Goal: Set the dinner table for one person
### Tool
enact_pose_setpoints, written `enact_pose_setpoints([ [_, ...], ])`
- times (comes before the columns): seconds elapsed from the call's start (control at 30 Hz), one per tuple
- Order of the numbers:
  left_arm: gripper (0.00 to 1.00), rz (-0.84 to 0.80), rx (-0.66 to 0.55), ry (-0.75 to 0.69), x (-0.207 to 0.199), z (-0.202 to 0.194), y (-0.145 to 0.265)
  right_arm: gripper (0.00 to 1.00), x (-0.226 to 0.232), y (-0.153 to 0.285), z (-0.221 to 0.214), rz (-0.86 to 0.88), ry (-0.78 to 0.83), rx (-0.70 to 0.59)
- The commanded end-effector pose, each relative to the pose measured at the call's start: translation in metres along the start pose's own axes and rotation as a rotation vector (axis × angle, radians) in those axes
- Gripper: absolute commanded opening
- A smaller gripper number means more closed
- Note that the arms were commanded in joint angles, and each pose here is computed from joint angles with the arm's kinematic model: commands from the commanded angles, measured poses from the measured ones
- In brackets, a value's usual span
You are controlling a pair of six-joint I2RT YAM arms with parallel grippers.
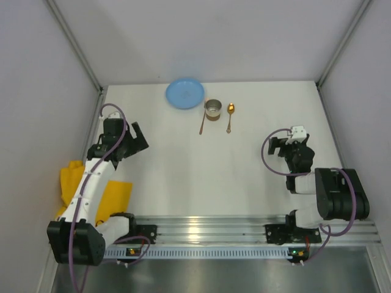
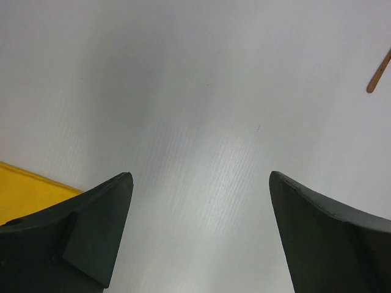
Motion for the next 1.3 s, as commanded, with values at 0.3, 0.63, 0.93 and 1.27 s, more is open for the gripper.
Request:
enact_pose_setpoints([
  [0.3, 0.98, 0.21, 0.19, 0.034, 0.028, -0.035, -0.032, 1.0, 0.002, -0.006, 0.023, -0.004, -0.003, -0.098],
  [0.63, 0.98, 0.372, 0.309, -0.003, 0.05, -0.057, -0.054, 1.0, -0.005, -0.007, 0.024, -0.063, -0.03, -0.098],
  [0.93, 0.98, 0.542, 0.366, 0.269, 0.07, -0.076, -0.03, 1.0, -0.007, -0.012, 0.058, -0.218, -0.041, -0.084],
  [1.27, 0.98, 0.627, 0.412, 0.55, 0.116, -0.112, -0.037, 1.0, 0.048, -0.026, 0.152, -0.1, -0.362, 0.084],
])
Point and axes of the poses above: each gripper's point midway between its finger pads, its own y axis back along the fingers, its own x axis along the line the jaws close on, z = x × y, the point moved 4 cm from there along y, back along the fingers, and after that the axes turned 10 degrees about -y, right-handed, at the moved point
